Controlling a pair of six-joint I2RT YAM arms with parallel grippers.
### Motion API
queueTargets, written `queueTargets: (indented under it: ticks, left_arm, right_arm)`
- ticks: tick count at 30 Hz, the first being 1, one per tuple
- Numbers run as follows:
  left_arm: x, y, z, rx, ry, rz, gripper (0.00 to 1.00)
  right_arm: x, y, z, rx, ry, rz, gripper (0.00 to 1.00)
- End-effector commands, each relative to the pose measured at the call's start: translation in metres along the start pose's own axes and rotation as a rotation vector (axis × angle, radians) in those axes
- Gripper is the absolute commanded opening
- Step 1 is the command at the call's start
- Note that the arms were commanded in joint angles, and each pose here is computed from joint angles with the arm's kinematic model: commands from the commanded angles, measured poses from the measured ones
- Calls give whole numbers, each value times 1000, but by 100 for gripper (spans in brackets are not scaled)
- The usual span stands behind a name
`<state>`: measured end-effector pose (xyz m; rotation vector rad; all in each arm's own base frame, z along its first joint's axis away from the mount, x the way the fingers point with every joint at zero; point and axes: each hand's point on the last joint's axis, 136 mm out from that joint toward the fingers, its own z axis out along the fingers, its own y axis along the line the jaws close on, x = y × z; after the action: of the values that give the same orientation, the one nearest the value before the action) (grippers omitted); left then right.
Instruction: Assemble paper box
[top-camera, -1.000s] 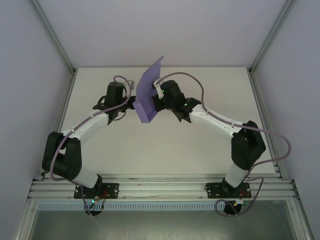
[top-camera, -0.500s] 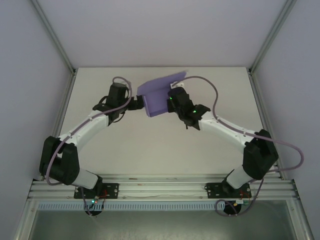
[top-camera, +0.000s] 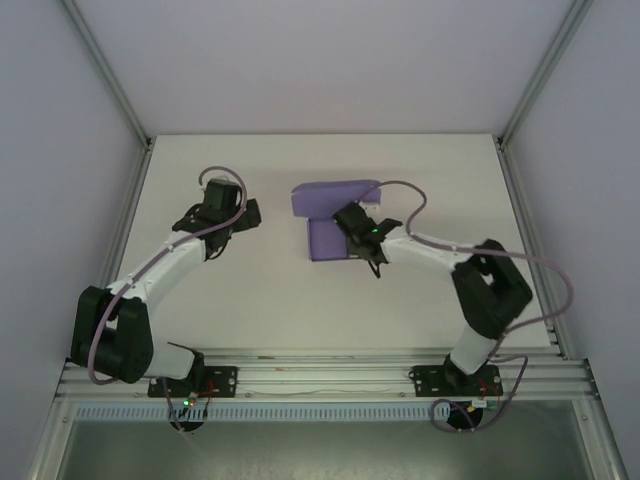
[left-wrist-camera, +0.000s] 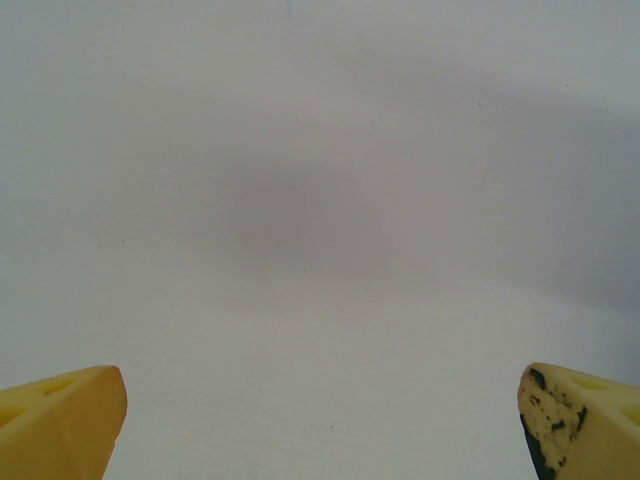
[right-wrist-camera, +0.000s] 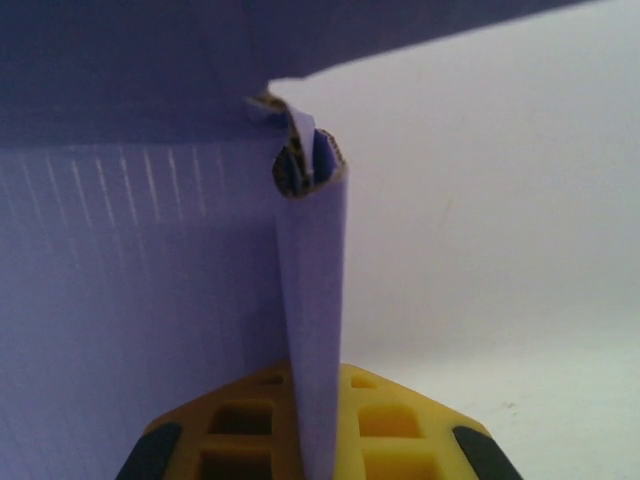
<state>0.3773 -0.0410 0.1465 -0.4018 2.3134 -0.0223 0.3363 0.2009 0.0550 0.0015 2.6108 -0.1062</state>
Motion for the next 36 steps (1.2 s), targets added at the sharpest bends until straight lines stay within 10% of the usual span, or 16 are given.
queueTargets:
  ticks: [1,9,20,25,36]
  left_arm:
    - [-5,-1,-12,18,-30,-3,100]
    - [-6,-14,-23,122,-52,25,100]
    - [-5,-60,-36,370,-36,148,100]
    - [-2,-86,-35,491,-9,267,100]
    - [3,-148,-16,765,97,684,100]
  right_arm:
    - [13,5,6,32,77,36,0]
    - [28,6,18,115,137,-1,27]
    - [-44,5,-46,27,-123,49,63]
    - [-75,-6,-89,-67,-291,-78,100]
    - [-104,9,-99,-640,-244,-708,98]
